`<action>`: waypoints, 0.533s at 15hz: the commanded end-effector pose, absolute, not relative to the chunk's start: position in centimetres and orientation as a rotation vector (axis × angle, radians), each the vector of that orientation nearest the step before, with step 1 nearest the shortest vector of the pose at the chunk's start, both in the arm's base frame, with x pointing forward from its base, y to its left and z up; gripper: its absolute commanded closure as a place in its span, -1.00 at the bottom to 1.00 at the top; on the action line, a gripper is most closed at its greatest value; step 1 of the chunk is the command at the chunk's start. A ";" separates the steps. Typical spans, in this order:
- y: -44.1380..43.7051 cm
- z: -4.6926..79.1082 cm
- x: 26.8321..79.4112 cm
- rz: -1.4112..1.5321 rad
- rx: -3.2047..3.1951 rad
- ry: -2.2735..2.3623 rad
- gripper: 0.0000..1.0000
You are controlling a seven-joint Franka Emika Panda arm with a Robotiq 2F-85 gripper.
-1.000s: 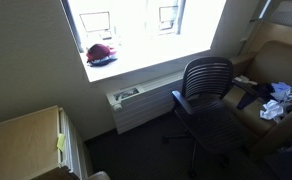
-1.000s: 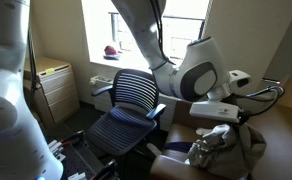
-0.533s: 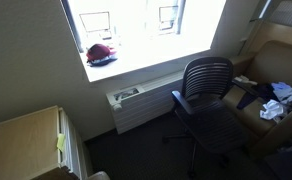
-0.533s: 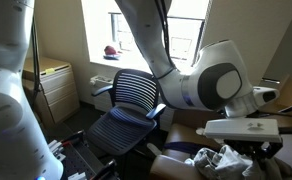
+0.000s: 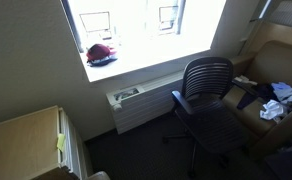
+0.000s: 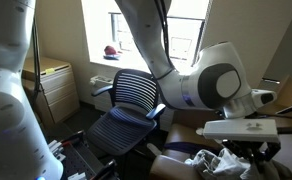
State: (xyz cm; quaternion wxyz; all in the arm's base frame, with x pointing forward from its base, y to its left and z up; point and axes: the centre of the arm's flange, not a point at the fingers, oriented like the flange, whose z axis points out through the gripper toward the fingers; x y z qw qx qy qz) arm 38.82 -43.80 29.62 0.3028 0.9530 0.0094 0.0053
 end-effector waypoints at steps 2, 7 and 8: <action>-44.7 27.4 35.7 -0.234 2.522 0.116 0.97; -45.3 26.4 34.4 -0.313 2.511 0.134 0.61; -45.4 26.3 34.2 -0.320 2.511 0.136 0.44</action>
